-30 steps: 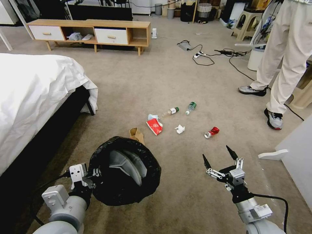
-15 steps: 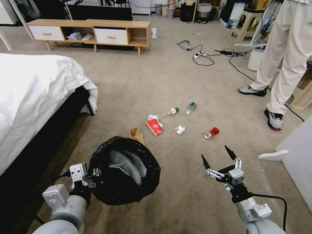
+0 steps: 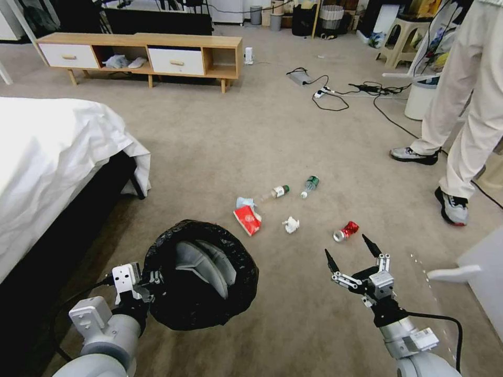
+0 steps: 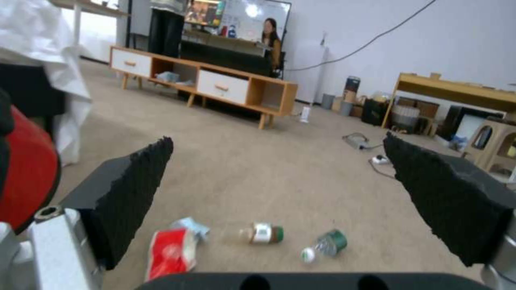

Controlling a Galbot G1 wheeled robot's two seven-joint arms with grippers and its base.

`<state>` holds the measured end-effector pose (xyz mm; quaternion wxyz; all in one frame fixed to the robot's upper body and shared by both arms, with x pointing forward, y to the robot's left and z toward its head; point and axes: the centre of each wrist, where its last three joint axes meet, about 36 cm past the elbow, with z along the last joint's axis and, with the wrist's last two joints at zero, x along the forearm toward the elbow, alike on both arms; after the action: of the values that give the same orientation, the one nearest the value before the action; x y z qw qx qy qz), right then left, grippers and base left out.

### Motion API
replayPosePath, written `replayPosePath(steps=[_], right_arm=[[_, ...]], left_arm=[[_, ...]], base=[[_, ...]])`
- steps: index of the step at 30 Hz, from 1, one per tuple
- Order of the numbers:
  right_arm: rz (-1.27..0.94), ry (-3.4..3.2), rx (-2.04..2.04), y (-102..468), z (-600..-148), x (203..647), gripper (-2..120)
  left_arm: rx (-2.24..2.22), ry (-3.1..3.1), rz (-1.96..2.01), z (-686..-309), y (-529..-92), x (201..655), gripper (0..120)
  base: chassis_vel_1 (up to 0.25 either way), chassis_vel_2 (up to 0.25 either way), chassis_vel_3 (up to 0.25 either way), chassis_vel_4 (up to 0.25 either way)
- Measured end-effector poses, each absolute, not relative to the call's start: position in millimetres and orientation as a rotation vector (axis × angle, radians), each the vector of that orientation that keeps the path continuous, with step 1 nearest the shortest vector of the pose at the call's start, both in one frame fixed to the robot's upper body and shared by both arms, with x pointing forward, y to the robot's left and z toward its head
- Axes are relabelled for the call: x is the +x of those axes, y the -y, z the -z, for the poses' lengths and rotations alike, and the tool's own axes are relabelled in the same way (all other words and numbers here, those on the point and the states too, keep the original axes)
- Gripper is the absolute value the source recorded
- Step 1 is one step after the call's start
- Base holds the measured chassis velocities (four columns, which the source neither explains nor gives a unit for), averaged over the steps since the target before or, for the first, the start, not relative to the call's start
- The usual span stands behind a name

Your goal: Pick up the trash bin and place the garbage on the floor into it.

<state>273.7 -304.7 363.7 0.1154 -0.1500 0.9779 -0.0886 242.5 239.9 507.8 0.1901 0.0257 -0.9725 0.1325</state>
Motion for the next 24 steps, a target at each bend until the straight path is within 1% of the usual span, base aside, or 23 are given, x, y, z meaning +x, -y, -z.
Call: replayPosePath(steps=[4, 7, 10, 24], right_arm=[[0.266, -2.875, -0.419, 304.4, -364.8, 273.9, 100], [0.269, -2.877, -0.412, 304.5, -365.2, 273.9, 100], [0.271, -2.878, -0.410, 304.6, -365.3, 273.9, 100], [0.274, -2.881, -0.413, 303.5, -365.1, 273.6, 100]], left_arm=[[0.074, 2.733, -0.373, -507.9, -239.8, 242.4, 0], [0.075, 2.734, -0.373, -508.0, -239.8, 242.4, 0], [0.076, 2.734, -0.372, -508.0, -239.9, 242.5, 0], [0.076, 2.736, -0.368, -508.4, -240.3, 242.5, 0]], base=[[-0.273, 0.272, 0.299, -0.247], [-0.168, 0.171, 0.187, -0.178], [-0.070, 0.098, 0.028, -0.068], [0.012, -0.014, -0.007, 0.014]])
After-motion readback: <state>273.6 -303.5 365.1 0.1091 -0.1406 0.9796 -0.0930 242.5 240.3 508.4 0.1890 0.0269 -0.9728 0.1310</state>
